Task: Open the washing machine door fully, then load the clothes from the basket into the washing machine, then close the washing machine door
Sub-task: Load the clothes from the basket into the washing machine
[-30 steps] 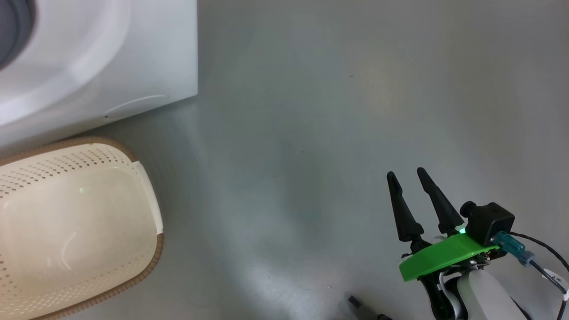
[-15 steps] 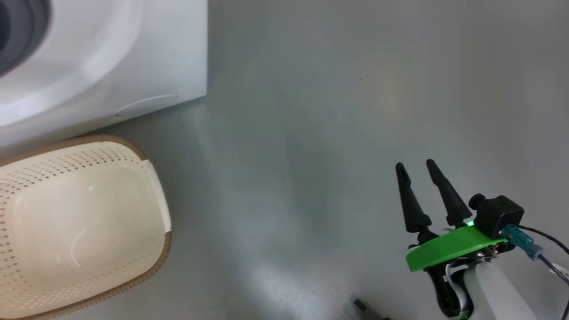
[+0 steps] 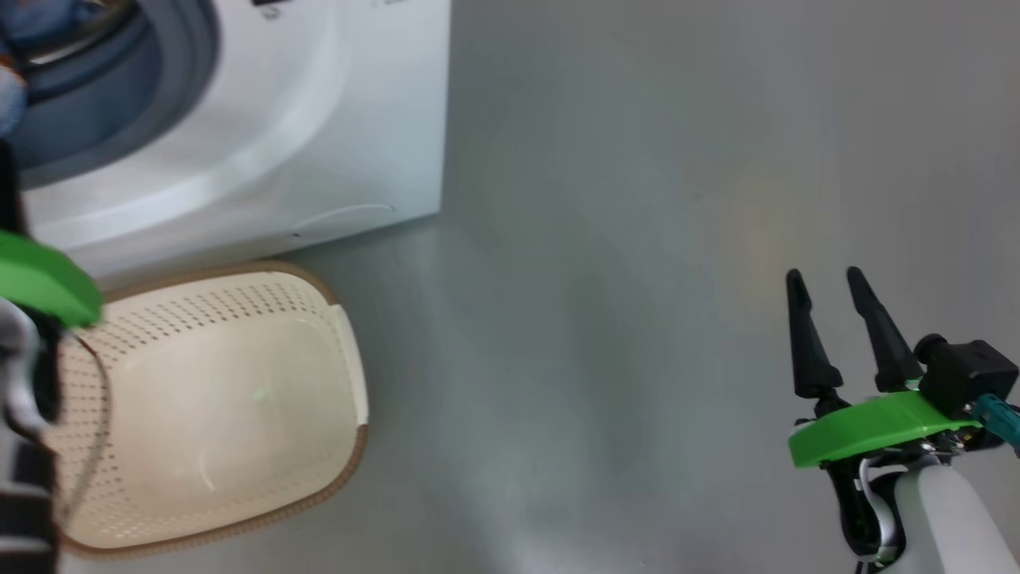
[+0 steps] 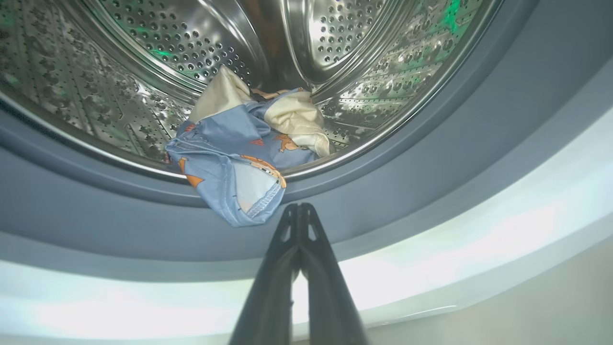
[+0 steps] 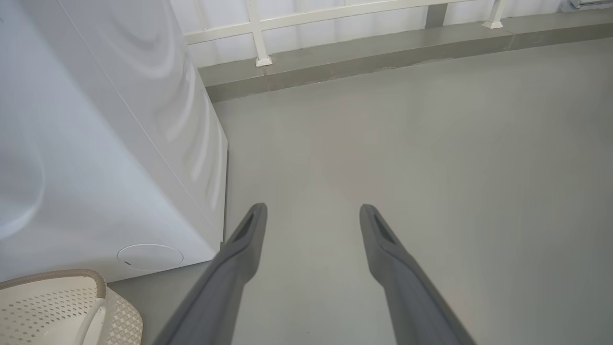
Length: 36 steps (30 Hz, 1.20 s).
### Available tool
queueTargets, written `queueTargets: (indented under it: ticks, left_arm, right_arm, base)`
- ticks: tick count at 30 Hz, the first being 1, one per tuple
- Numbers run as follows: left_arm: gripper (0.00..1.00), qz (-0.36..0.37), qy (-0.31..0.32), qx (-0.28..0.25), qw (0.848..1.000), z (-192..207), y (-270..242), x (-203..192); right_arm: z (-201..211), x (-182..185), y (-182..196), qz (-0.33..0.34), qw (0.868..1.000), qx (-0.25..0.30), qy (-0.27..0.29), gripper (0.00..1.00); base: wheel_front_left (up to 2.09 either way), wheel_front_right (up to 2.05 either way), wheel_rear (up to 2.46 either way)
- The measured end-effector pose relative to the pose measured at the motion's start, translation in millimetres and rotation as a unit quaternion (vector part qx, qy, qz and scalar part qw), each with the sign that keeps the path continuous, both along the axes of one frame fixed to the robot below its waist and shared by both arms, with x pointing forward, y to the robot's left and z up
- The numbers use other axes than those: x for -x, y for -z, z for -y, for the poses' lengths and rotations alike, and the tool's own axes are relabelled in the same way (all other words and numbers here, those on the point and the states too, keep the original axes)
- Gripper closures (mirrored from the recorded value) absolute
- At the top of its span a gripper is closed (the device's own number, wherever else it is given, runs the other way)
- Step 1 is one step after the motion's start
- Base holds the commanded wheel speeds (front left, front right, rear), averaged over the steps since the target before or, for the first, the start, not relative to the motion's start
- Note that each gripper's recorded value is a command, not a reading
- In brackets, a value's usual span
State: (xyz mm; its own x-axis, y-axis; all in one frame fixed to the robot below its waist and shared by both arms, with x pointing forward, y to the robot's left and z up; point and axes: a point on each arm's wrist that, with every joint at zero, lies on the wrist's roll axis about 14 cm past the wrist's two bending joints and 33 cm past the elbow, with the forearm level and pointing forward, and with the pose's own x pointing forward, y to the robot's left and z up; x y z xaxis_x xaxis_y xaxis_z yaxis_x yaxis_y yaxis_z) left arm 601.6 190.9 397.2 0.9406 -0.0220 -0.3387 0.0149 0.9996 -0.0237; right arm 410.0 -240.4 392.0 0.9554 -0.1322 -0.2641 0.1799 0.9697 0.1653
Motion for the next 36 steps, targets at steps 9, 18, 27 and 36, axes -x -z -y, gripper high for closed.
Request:
queueTargets:
  ticks: [9,18,27,36]
  left_arm:
    - [0.74,0.068,-0.038,0.043,0.996,3,-30,87]
    - [0.0,0.084,-0.063,0.044,0.993,-6,-47,152]
    - [0.0,0.095,-0.076,0.038,0.992,-9,-62,209]
    - [0.0,0.102,-0.095,0.037,0.99,-13,-68,253]
  right_arm:
    - [-5,7,-37,0.019,0.999,0.028,-0.02,0.0]
    - [-19,20,-61,0.032,0.998,0.032,-0.044,0.0]
    - [-32,40,-81,0.047,0.996,0.031,-0.063,0.0]
    - [-46,55,-96,0.062,0.994,0.03,-0.085,0.0]
  base:
    - [0.0,0.0,0.0]
    - [0.0,0.0,0.0]
    - [0.0,0.0,0.0]
    - [0.0,0.0,0.0]
